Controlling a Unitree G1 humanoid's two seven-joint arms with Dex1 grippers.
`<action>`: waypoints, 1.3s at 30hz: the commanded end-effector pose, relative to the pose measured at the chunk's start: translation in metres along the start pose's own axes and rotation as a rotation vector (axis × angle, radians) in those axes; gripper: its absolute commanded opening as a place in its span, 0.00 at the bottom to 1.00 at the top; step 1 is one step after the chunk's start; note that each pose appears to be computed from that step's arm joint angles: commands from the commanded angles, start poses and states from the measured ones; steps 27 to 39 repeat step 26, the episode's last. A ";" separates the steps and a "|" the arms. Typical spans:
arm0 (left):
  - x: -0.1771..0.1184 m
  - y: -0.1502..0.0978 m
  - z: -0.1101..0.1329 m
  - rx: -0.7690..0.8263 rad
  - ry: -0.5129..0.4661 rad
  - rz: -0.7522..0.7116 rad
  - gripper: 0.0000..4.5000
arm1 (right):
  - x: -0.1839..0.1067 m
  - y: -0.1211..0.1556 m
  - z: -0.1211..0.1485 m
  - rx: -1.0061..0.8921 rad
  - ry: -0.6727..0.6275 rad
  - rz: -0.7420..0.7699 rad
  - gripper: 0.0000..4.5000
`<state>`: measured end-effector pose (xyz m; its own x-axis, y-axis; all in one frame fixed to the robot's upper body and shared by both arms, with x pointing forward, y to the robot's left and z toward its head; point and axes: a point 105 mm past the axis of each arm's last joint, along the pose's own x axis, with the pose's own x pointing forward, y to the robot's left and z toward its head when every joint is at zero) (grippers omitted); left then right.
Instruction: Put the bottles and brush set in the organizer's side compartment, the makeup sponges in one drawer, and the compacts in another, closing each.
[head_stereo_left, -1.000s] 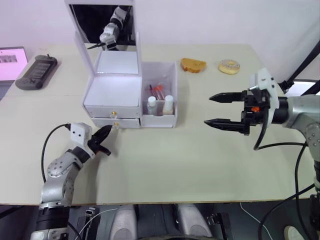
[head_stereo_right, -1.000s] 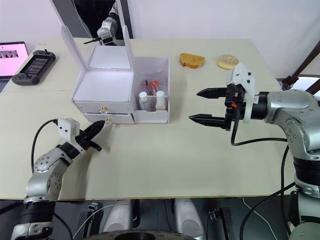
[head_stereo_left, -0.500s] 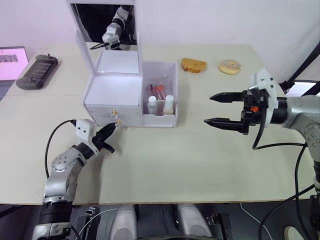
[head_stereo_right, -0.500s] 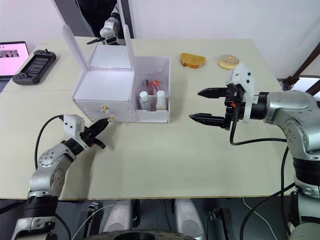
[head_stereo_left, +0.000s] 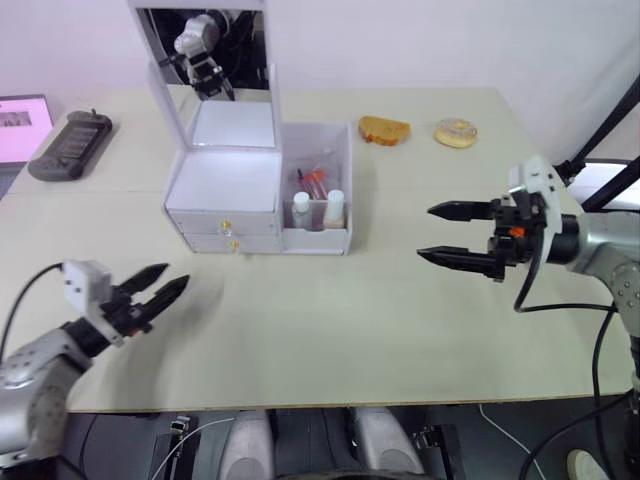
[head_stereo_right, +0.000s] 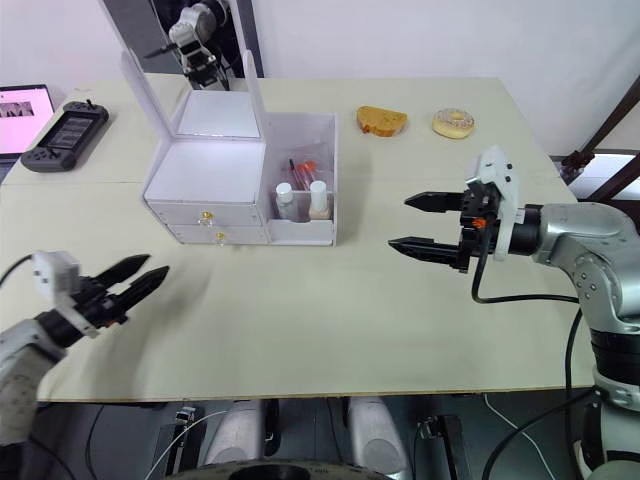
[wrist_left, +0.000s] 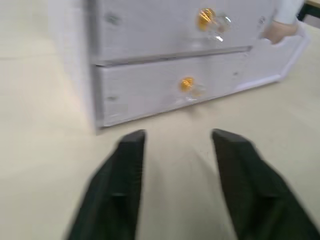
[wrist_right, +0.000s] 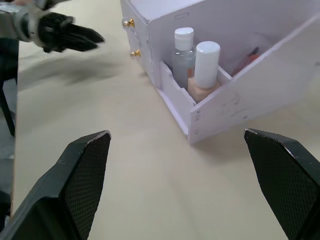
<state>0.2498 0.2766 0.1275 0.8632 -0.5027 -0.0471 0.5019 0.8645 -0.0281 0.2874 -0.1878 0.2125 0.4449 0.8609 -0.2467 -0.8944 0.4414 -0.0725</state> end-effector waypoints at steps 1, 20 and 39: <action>-0.026 0.025 0.021 0.035 -0.036 0.069 0.94 | -0.020 -0.004 0.001 0.018 -0.016 -0.041 1.00; -0.027 0.105 0.027 0.267 0.141 0.374 0.98 | -0.076 -0.040 -0.066 -0.036 -0.082 -0.494 1.00; -0.023 0.094 0.023 0.297 0.149 0.316 0.98 | -0.079 -0.045 -0.073 -0.044 -0.087 -0.528 1.00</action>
